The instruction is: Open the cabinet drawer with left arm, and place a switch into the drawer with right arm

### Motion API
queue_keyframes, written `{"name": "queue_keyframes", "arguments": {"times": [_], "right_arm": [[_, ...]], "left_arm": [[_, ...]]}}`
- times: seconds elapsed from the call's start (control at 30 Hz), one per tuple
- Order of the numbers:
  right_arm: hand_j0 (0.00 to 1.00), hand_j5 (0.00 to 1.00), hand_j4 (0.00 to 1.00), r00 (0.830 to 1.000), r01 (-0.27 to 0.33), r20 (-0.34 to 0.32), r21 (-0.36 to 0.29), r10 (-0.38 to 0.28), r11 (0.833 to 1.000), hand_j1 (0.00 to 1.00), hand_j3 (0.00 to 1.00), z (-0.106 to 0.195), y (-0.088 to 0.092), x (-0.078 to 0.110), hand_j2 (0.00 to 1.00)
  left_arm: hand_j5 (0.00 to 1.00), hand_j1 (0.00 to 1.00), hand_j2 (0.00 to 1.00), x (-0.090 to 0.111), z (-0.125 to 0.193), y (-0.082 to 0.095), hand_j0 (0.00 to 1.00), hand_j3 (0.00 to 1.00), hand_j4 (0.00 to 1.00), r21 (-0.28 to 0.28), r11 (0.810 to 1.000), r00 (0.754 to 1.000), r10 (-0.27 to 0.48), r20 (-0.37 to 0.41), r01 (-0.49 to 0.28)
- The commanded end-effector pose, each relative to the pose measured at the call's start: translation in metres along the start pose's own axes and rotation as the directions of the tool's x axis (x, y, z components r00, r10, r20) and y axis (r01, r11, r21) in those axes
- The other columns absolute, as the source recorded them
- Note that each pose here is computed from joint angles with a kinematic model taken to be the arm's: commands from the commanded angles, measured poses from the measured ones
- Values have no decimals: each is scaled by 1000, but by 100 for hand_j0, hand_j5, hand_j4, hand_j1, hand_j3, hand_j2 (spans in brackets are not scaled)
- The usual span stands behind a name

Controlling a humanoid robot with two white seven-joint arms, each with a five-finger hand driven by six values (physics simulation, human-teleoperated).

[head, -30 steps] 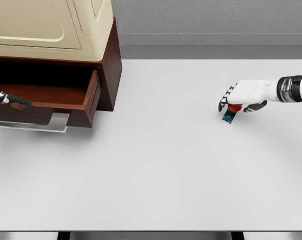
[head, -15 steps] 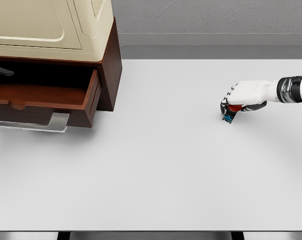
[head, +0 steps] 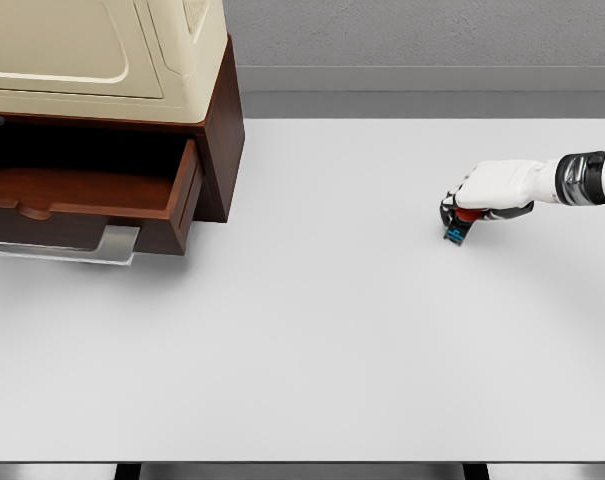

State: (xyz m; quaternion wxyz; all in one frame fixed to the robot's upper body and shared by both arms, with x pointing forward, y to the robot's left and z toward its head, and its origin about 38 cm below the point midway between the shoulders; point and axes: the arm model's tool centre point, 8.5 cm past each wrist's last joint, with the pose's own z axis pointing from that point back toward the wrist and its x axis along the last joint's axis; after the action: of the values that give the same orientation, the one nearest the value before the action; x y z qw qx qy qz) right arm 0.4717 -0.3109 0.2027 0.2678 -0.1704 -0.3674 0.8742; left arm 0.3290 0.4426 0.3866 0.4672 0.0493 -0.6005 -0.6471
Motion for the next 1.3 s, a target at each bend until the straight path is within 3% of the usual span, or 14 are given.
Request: {"name": "queue_keyframes", "arguments": {"times": [0.0,0.1,0.33,0.63,0.8,1.0,1.27], "right_arm": [[49,49,49,1000,6,-1,-8,-6,1000,49,49,1,-1,-1,49],[49,49,49,1000,8,11,-22,-8,1000,49,49,-4,-6,3,49],[50,50,50,999,26,34,-138,-21,990,50,50,-12,-38,8,50],[50,50,50,994,11,109,-203,11,979,50,50,-40,-71,33,50],[50,50,50,990,17,137,-249,18,968,50,50,-35,-93,35,50],[50,50,50,981,-20,179,-267,70,963,50,50,-42,-121,50,50],[41,41,41,975,-42,197,-278,99,960,41,41,-43,-138,56,41]], "left_arm": [[100,100,100,0,1,1,100,100,100,5,1000,1000,7,0,-7],[100,100,100,0,1,1,100,100,100,5,1000,1000,7,0,-7],[100,100,100,0,0,0,100,100,100,3,1000,1000,8,2,-8],[100,100,100,0,-1,-1,100,100,100,1,1000,1000,9,3,-9],[100,100,100,0,-1,-1,100,100,100,0,1000,1000,10,3,-10],[100,100,100,0,-1,-1,100,100,100,1,1000,1000,9,3,-9],[100,100,100,0,-1,-1,100,100,100,0,1000,1000,8,3,-8]]}}
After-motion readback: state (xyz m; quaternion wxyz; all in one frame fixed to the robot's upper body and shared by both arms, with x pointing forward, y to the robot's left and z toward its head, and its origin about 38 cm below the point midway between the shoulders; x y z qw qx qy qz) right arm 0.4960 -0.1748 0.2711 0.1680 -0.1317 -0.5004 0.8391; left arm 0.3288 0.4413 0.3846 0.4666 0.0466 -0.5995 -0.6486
